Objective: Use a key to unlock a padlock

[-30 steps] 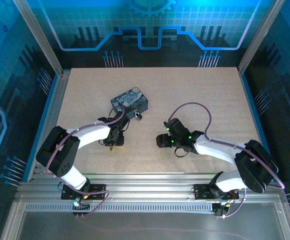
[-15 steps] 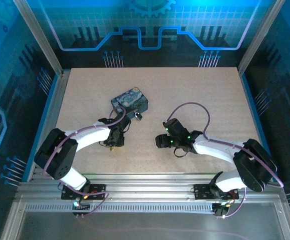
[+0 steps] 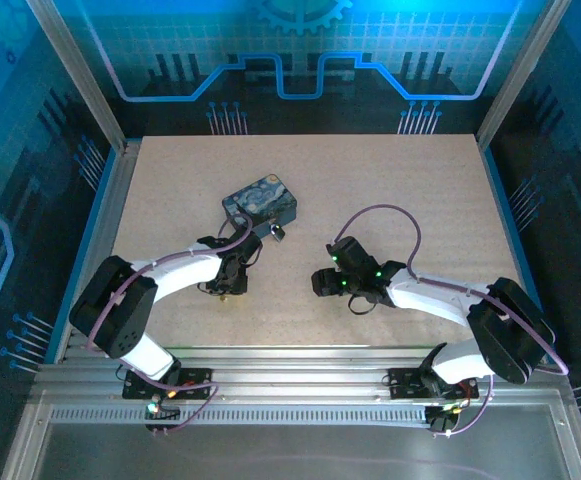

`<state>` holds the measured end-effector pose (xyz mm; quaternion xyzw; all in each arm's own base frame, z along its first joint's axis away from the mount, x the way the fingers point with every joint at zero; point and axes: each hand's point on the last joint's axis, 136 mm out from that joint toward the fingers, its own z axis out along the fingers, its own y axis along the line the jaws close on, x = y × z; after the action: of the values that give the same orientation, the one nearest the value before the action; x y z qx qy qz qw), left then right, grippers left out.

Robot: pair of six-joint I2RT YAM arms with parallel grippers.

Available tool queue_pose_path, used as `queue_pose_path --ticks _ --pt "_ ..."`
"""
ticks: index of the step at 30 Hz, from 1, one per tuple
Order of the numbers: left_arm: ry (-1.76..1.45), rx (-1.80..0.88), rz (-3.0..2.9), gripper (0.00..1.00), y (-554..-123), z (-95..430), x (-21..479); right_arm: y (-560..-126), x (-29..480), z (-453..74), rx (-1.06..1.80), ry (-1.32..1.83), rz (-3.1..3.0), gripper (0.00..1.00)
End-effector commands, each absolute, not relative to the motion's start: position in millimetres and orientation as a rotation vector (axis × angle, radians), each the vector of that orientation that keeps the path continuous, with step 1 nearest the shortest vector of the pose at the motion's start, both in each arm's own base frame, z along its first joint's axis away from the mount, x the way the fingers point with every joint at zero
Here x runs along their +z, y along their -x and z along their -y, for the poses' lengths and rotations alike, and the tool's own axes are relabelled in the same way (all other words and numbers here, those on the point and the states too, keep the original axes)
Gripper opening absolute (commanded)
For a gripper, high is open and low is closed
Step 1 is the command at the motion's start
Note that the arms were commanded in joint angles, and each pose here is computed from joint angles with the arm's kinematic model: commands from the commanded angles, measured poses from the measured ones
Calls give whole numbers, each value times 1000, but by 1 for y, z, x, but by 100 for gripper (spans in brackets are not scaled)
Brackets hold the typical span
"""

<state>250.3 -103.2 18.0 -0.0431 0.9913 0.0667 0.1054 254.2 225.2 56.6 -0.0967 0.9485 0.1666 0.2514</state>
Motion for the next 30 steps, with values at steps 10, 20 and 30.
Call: queue_pose_path --ticks 10,20,30 --pt "129 232 -2980 32 -234 104 4 -256 63 -232 457 264 -2567 67" --pt "123 209 -2966 12 -237 110 10 -256 64 -231 448 268 -2567 67" --pt "120 16 -2923 3 -251 134 41 -257 69 -234 458 302 -2562 68"
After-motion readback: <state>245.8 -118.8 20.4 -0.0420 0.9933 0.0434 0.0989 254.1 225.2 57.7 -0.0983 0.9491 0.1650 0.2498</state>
